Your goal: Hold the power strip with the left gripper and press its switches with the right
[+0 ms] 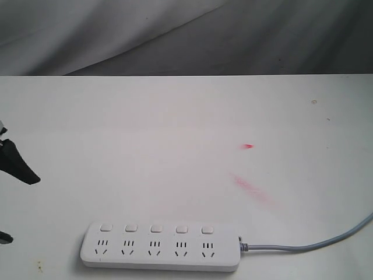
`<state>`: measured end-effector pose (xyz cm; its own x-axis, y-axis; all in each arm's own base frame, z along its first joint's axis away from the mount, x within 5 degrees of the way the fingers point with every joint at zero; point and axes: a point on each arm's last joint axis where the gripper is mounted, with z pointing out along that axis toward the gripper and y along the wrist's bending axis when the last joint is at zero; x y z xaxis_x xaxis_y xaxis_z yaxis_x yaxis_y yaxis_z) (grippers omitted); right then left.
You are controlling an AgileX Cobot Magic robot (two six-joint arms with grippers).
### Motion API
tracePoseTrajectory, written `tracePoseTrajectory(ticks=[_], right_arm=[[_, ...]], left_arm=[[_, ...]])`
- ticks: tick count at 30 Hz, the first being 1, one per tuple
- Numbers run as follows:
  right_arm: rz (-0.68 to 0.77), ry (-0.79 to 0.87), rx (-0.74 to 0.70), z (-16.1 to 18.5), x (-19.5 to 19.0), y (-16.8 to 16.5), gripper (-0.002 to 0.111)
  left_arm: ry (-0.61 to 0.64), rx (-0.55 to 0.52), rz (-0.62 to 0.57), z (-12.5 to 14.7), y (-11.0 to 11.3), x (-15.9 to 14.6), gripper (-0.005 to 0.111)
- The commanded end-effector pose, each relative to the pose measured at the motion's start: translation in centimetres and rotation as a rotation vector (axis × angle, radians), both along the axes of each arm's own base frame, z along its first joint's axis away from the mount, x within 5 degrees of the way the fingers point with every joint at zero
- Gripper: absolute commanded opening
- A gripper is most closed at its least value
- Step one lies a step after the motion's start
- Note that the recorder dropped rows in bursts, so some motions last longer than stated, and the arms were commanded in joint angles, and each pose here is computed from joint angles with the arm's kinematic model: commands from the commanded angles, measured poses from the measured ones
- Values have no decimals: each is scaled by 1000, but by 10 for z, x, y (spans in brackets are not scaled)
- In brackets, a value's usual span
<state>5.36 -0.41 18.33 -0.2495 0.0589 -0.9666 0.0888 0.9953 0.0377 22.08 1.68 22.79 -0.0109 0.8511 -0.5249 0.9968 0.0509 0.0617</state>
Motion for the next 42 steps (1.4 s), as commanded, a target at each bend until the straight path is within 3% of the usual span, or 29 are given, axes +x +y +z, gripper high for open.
tracePoseTrajectory(ticks=[1,10,24,42], right_arm=[[-8,-7,2,-1,0,0,0],[-8,-7,2,-1,0,0,0],[-8,-7,2,-1,0,0,0],[-8,-7,2,-1,0,0,0]], left_arm=[[38,-34,-19,-11,-7,7,83],[117,-102,3,-31,-10,17,83],[145,-20,-111,-74,-52,36,83],[174,-61,-6,-97,-58,48,83]])
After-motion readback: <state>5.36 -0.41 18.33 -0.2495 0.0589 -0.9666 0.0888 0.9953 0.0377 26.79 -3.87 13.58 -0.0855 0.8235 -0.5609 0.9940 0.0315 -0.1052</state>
